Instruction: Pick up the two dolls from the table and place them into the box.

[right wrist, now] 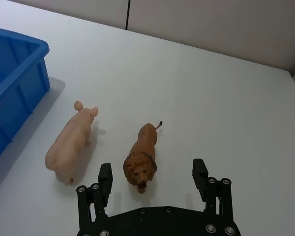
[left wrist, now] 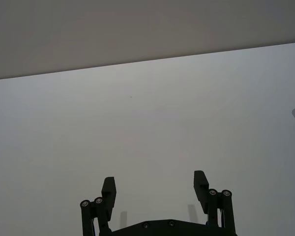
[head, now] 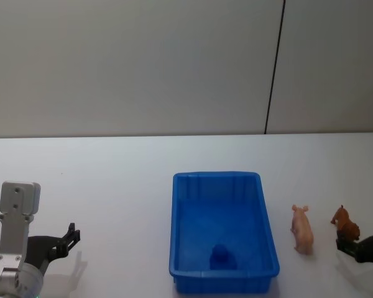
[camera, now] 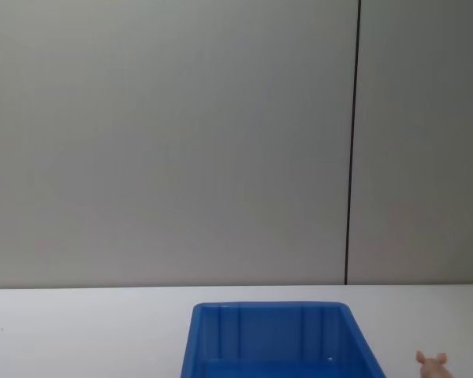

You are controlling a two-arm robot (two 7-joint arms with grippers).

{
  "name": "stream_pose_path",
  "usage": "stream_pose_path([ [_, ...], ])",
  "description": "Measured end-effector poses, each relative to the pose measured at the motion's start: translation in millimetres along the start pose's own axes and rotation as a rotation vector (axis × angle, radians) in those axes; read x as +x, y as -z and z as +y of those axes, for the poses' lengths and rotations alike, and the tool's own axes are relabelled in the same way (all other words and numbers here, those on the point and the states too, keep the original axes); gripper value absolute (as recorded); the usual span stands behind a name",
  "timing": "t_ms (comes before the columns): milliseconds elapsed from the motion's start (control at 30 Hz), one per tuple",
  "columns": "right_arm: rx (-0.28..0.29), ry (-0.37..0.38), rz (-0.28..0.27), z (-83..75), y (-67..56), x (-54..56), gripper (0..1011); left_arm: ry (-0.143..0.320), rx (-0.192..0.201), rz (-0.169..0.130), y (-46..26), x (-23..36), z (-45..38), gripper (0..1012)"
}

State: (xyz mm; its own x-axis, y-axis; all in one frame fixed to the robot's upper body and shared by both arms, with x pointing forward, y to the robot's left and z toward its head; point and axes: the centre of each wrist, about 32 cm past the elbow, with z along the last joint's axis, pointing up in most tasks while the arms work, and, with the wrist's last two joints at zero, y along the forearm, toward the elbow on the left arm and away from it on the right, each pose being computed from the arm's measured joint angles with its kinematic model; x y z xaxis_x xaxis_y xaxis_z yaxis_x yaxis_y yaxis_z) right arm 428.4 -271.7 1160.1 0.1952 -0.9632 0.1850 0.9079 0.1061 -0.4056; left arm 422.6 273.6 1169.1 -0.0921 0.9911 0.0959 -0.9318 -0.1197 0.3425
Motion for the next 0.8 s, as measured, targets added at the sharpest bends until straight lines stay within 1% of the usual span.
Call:
stream_pose_path([
  [100, -0.003, -0.006, -0.005, 7.9, -0.4, 0.1, 1001, 0.000, 0.000, 0.000, 0.1, 0.0, 0.0, 1003],
  [300, -0.013, -0.016, -0.009, 18.4, -0.4, 0.1, 1001, -0.001, 0.001, 0.000, 0.2, 0.0, 0.1, 1003],
  [533, -0.032, -0.031, 0.000, 28.3, 0.2, -2.2, 1001, -0.002, 0.001, 0.000, 0.2, 0.0, 0.1, 1003],
  [800, -0.046, -0.046, 0.007, 35.1, 0.7, -5.0, 999, -0.002, 0.001, 0.000, 0.3, 0.0, 0.1, 1003],
])
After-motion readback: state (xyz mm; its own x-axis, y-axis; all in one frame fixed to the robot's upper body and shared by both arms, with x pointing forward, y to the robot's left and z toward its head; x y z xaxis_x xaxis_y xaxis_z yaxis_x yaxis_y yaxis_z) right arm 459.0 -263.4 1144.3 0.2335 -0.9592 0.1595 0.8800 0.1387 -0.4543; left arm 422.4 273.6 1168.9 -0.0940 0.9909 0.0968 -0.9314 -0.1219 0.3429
